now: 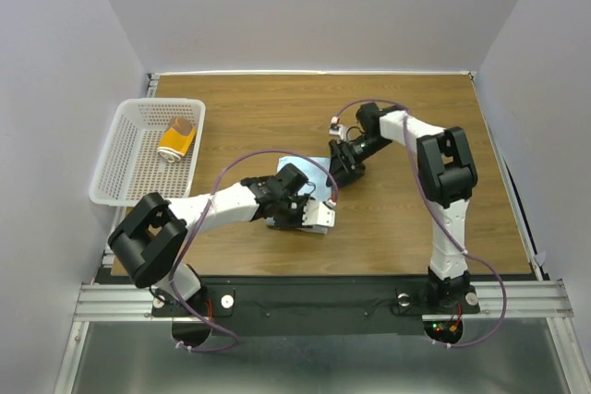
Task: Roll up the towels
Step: Roll the towel
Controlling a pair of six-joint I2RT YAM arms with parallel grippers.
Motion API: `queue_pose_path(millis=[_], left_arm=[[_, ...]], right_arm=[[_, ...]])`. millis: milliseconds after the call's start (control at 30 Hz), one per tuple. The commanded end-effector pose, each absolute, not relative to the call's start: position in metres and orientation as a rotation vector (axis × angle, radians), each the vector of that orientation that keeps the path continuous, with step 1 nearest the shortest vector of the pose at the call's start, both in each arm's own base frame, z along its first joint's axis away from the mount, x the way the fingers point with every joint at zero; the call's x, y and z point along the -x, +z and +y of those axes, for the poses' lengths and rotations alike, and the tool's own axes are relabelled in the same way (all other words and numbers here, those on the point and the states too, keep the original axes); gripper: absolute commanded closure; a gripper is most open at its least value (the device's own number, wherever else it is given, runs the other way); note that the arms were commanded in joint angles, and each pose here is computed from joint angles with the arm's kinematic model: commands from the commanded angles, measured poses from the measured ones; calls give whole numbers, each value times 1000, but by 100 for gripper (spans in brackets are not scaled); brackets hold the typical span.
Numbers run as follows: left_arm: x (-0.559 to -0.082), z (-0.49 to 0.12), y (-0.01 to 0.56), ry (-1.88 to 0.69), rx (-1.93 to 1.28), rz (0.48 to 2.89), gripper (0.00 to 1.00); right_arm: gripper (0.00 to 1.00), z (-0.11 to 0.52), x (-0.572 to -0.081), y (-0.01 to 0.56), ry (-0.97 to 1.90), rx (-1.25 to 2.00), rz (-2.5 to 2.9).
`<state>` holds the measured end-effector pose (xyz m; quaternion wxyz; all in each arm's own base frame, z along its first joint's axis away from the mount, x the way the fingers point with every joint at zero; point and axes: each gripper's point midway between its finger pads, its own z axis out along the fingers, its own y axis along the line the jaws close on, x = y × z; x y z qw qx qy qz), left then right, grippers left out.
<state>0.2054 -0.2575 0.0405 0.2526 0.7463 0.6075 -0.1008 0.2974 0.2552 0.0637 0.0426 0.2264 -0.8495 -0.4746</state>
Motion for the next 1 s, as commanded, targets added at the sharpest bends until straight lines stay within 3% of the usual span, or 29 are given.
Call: queue_pose_path(millis=[0,33,100,200,333,600,700,767,967], left_arm=[[-182,-244,33,-495,-2120,1793,80],[-179,-240,33,-525,-2143,1819,80],[-186,-248,37,-598,-2127,1841,80],[-188,-252,38,-724,-2123,1909,78],[-193,-254,36,-906,-2087,2026,76],[-210,-256,23,-1061,-2019,2180,75],[-214,-252,16,-1097,-2008,2241,75],[-222,-252,11,-1137,-1983,2270,74],[-226,-247,1,-1256,-1968,2329,73]], right_arm=[[21,236,-350,120,-1367,-874,-2963],[10,232,-363,130,-1345,-925,-3054],[0,211,-381,166,-1182,-987,-3306],[0,187,-401,217,-1038,-967,-3580],[0,157,-396,248,-1088,-914,-3657],[0,154,-343,254,-1136,-1119,-3575],[0,171,-303,264,-1407,-1338,-3341],[0,177,-289,263,-1429,-1487,-3279],[0,217,-266,203,-996,-1769,-3175]])
